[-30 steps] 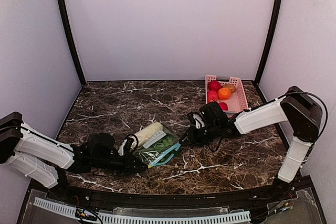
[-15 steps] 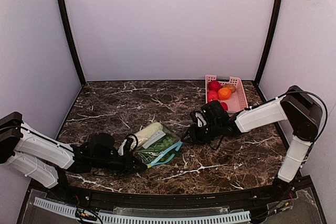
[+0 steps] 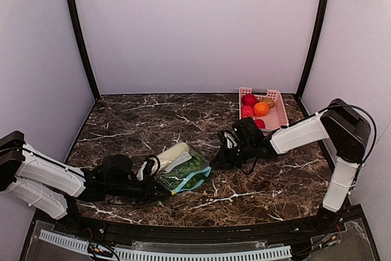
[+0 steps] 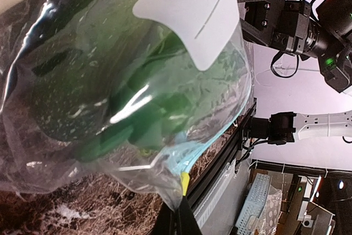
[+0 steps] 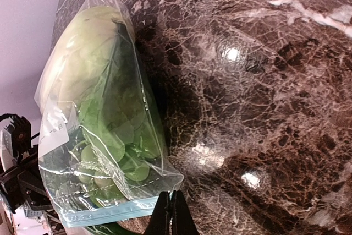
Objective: Place the food in the zip-top bag and seal the zipper
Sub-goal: Adjust the zipper food storage bag at the center of the board.
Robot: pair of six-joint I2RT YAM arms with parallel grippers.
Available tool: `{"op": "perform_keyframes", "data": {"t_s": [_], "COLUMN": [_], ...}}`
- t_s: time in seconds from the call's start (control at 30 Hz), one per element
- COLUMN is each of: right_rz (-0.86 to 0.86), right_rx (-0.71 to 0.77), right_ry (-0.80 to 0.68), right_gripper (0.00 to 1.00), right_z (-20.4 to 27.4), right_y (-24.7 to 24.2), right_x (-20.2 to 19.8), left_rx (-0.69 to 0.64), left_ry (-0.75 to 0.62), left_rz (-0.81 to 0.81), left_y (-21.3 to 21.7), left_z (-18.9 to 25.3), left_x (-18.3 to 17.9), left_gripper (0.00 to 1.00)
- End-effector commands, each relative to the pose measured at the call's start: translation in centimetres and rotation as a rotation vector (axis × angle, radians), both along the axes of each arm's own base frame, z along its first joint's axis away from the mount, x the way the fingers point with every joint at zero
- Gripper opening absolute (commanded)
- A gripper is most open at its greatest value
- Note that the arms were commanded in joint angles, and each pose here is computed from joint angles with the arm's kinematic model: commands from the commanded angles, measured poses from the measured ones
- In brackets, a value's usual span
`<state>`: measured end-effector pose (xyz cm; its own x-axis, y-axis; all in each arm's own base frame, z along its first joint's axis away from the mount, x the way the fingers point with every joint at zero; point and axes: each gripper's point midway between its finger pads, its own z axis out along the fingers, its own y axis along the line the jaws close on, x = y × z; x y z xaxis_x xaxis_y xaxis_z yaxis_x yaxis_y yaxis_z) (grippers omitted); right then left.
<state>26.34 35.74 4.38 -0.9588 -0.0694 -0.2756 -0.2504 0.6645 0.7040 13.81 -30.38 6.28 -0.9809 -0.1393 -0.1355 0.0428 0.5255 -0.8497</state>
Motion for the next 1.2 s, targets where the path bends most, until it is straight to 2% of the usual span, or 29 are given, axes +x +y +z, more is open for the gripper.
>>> {"op": "perform_keyframes", "data": {"t_s": [0.0,0.17,0.3,0.4,0.63,0.77,0.87,0.97,1.17], "right_rz": [-0.012,-0.072,-0.120,-0.164,-0.215,-0.277,-0.310,-0.323,-0.316], "right_rx": [0.062,0.004,-0.044,-0.082,-0.132,-0.170,-0.186,-0.199,-0.227], "right_ry": [0.006,0.011,-0.040,-0.075,-0.081,-0.088,-0.088,-0.078,-0.097], "right_gripper": [0.00,0.00,0.00,0.00,0.00,0.00,0.00,0.00,0.02], "right_z": [2.2,5.0,9.0,11.1,14.4,15.3,15.1,14.2,13.6], "right_y": [0.4,-1.7,-4.3,-6.6,-10.7,-13.3,-14.7,-15.3,-15.2], "right_x": [0.2,-0.4,-1.2,-2.1,-5.6,-7.2,-8.0,-8.4,-7.9], "left_rx": [-0.067,-0.178,-0.185,-0.184,-0.288,-0.291,-0.270,-0.313,-0.301], "left_ry": [-0.030,-0.113,-0.182,-0.198,-0.211,-0.199,-0.153,-0.129,-0.089], "left_rz": [0.022,0.049,0.060,0.049,-0.031,-0.053,-0.058,-0.079,-0.084], "left_y": [-0.2,-0.6,-0.2,-0.1,-3.0,-4.3,-4.9,-5.7,-6.2], "left_z": [1.9,7.3,10.8,12.2,15.6,14.7,12.3,11.7,9.5], "left_x": [0.2,1.1,1.5,1.3,1.4,1.8,1.8,1.7,1.7], "left_gripper": [0.01,0.01,0.01,0.01,0.01,0.01,0.01,0.01,0.01]}}
